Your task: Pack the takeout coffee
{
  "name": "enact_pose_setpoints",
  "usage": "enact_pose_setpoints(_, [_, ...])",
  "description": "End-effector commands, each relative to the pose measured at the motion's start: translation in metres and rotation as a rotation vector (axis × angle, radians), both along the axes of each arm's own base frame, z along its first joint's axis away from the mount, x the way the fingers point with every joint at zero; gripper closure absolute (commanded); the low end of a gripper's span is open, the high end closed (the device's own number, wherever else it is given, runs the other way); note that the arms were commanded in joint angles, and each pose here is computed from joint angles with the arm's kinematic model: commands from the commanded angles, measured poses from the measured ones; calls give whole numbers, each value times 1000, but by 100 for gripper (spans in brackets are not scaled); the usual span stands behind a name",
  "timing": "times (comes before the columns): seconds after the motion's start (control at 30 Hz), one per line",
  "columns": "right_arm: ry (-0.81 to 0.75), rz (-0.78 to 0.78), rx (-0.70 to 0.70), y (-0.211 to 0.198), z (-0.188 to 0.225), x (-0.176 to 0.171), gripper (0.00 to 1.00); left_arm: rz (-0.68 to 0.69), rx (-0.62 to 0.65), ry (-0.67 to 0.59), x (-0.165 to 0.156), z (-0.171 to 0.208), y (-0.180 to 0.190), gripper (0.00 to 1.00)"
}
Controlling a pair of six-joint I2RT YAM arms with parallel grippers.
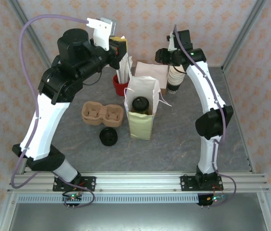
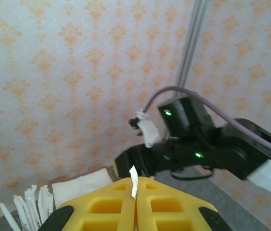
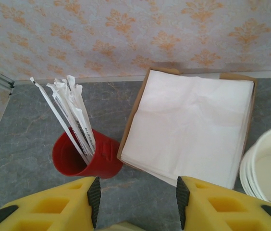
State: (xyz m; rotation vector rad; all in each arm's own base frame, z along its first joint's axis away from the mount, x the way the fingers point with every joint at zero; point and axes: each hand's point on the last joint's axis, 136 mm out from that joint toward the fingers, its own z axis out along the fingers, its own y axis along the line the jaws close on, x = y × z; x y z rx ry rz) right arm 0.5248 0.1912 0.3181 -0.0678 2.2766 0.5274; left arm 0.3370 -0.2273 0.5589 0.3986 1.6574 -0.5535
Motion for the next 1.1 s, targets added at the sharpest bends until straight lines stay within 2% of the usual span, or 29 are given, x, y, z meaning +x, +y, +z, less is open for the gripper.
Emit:
enact_pose_setpoints(0.0, [-37, -2, -36, 3, 5, 9, 53, -50, -15, 32, -9, -15, -15, 91])
enact_pose_setpoints(0.2, [-53, 5, -89, 12, -11, 28, 53, -114, -44, 104, -26, -51, -35, 92])
enact_pose_setpoints(0.57, [-29, 30, -182, 40, -67, 48, 53, -103, -2, 241, -21, -125, -47, 90])
enact_pose_setpoints(0.8, [-5, 35, -226, 51, -99, 56, 53, -55, 24, 303, -18, -159, -41, 58])
enact_pose_setpoints(0.93, [-8, 38, -266, 58, -114, 59, 53, 6, 45, 309, -18, -169, -28, 47])
enact_pose_setpoints(1.07, [-33, 26, -370, 65, -130, 63, 49, 50, 70, 320, -19, -178, -18, 43])
